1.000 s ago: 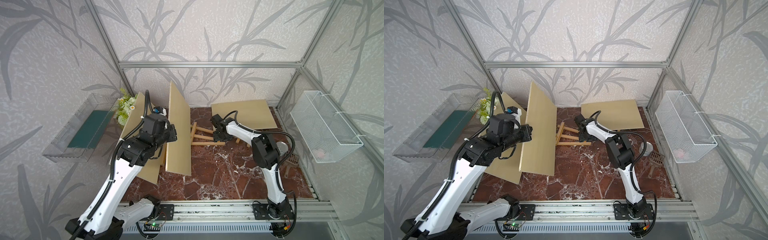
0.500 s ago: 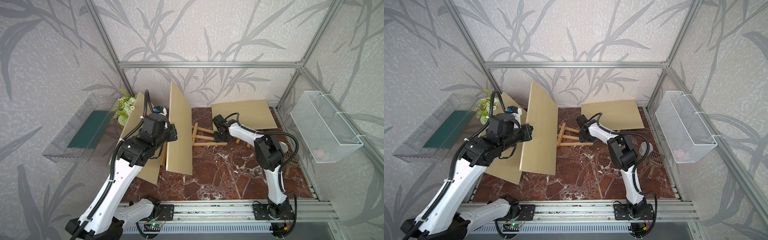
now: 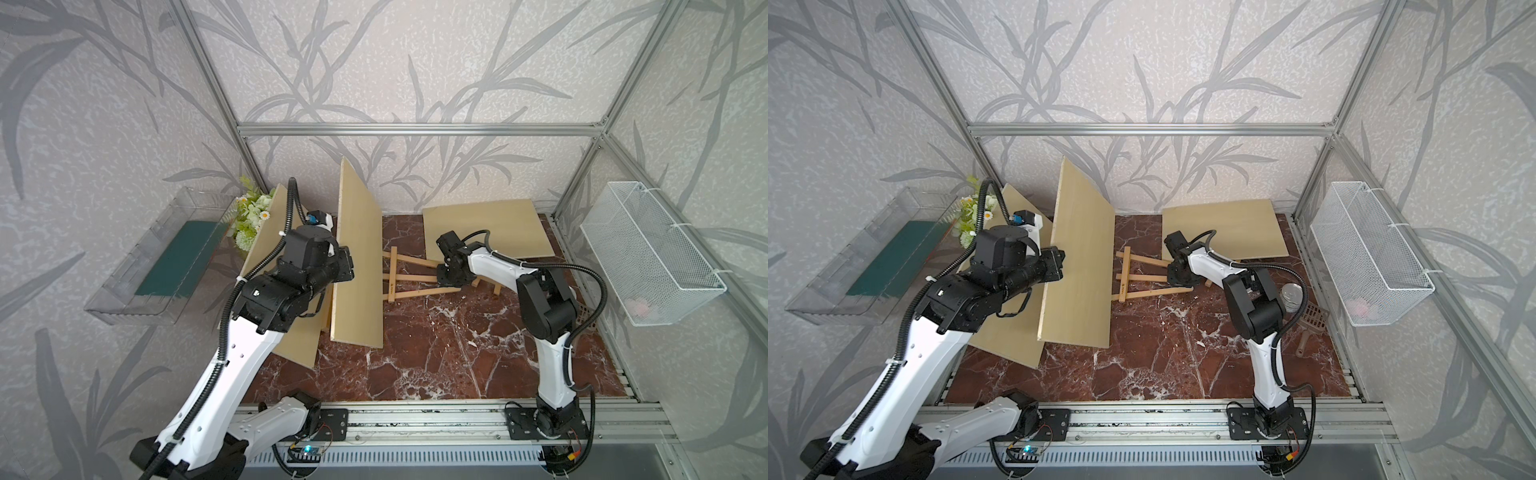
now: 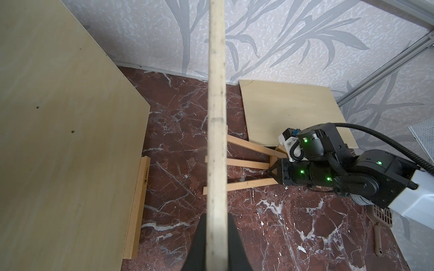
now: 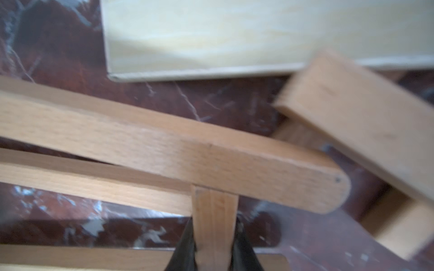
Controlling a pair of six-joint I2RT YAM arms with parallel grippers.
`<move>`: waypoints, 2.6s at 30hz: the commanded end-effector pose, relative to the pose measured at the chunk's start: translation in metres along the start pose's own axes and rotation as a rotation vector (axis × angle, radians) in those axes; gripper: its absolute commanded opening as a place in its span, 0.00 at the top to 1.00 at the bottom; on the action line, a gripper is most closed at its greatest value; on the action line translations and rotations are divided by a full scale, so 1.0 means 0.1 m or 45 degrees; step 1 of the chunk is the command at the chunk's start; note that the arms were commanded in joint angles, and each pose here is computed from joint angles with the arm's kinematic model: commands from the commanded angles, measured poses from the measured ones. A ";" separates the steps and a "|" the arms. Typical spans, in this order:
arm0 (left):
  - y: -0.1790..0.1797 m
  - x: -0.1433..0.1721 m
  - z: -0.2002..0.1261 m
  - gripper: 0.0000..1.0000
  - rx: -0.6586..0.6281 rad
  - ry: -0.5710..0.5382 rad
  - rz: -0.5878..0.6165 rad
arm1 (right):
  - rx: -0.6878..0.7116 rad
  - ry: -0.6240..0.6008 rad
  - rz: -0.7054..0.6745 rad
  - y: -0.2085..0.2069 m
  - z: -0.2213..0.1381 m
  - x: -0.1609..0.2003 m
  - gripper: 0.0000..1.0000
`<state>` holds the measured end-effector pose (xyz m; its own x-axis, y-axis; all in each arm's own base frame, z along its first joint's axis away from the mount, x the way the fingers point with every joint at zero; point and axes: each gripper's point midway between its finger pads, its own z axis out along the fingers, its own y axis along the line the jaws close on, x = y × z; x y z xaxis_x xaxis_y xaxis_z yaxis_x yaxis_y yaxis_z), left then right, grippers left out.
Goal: Assemble the easel
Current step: Pick up the easel at the center of the board, then place the easel at the center of the board.
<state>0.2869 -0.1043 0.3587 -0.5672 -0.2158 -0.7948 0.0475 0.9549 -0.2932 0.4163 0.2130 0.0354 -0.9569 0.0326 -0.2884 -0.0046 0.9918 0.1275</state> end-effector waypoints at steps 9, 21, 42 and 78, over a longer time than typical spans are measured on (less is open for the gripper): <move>-0.23 -1.08 -0.89 1.00 0.123 -0.493 -0.001 | 0.178 -0.262 -0.355 -0.27 -1.63 -0.32 0.92; -0.22 -1.11 -0.90 1.00 0.090 -0.473 0.042 | 0.948 -0.385 -0.835 -0.35 -2.50 -0.28 0.94; -0.20 -1.00 -0.89 1.00 0.086 -0.409 0.033 | 0.998 -0.100 -1.049 0.46 -1.63 0.35 0.97; -0.07 -0.65 -0.47 1.00 0.024 -0.265 -0.171 | 0.084 -0.213 -0.755 1.80 -1.68 0.13 0.18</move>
<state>0.2740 -0.0879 0.3737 -0.6024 -0.2504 -0.7579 -0.0473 0.9590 -0.2793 0.3671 0.3472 0.1993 -0.7577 -0.5152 -0.4006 -0.4341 0.8562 -0.2803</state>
